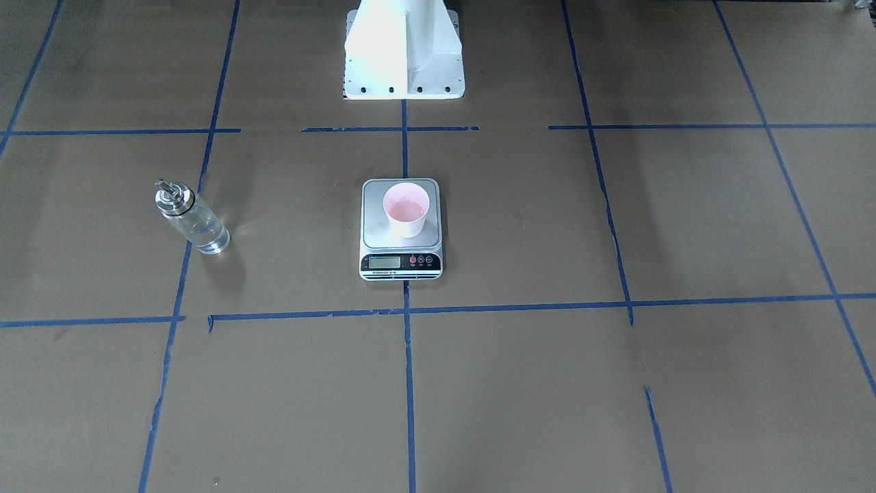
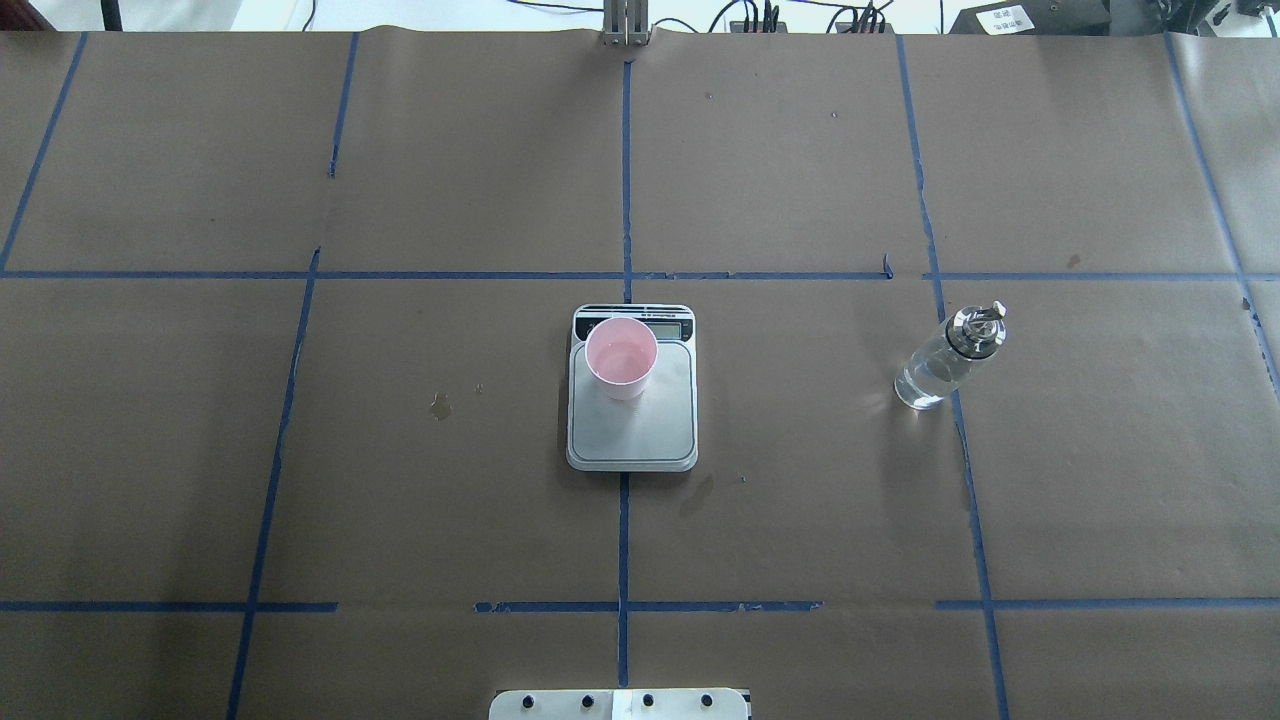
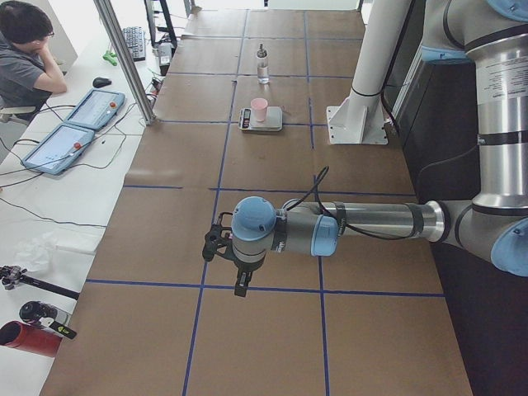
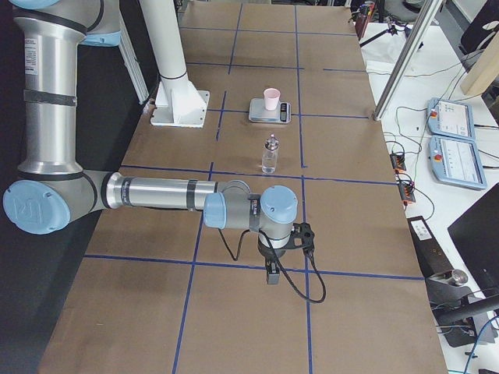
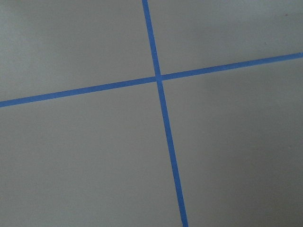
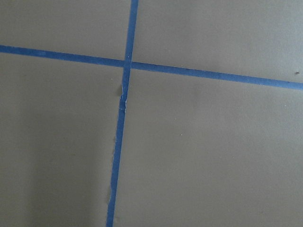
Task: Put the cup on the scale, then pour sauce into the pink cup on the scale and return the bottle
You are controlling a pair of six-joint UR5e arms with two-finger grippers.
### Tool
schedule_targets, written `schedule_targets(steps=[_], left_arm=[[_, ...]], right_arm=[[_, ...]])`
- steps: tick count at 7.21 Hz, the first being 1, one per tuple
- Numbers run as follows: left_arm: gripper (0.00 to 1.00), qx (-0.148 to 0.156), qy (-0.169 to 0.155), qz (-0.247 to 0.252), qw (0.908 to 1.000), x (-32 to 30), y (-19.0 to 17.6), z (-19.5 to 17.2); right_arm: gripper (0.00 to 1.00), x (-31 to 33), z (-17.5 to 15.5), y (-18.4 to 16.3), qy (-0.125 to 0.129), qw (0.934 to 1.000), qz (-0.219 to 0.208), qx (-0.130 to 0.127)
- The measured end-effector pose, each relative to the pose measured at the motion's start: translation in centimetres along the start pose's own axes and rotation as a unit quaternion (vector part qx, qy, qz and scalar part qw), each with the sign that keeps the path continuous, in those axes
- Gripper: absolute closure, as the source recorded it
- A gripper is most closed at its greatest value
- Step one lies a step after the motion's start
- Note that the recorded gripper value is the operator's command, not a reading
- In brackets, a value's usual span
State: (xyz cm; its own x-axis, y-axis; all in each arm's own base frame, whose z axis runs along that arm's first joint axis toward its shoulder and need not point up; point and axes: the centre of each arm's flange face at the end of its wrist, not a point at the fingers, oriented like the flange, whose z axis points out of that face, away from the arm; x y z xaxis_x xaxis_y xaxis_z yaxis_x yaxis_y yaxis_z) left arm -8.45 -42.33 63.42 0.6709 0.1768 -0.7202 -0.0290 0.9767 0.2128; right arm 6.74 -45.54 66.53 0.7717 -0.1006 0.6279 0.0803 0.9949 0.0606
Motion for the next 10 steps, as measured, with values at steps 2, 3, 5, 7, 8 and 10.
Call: schedule_targets(steps=[2, 3, 5, 7, 8, 10], left_arm=[[0.00, 0.000, 0.000, 0.000, 1.0000, 0.00, 0.00, 0.03], [0.00, 0.000, 0.000, 0.000, 1.0000, 0.01, -0.01, 0.03], [0.00, 0.000, 0.000, 0.001, 1.0000, 0.05, -0.03, 0.03], [0.00, 0.000, 0.000, 0.002, 1.0000, 0.05, -0.03, 0.03], [0.00, 0.000, 0.000, 0.002, 1.0000, 0.05, -0.04, 0.03], [0.00, 0.000, 0.000, 0.001, 1.0000, 0.04, -0.03, 0.02]], right_arm=[[0.00, -0.17, 0.11, -0.07, -0.001, 1.0000, -0.001, -0.001], [0.00, -0.30, 0.22, -0.10, -0.001, 1.0000, -0.002, -0.002], [0.00, -0.72, 0.49, -0.22, -0.002, 1.0000, -0.007, -0.005], [0.00, -0.96, 0.63, -0.31, -0.002, 0.9999, -0.009, -0.006], [0.00, -0.98, 0.62, -0.34, -0.002, 0.9999, -0.010, -0.006], [0.00, -1.00, 0.63, -0.36, -0.002, 0.9999, -0.010, -0.006]])
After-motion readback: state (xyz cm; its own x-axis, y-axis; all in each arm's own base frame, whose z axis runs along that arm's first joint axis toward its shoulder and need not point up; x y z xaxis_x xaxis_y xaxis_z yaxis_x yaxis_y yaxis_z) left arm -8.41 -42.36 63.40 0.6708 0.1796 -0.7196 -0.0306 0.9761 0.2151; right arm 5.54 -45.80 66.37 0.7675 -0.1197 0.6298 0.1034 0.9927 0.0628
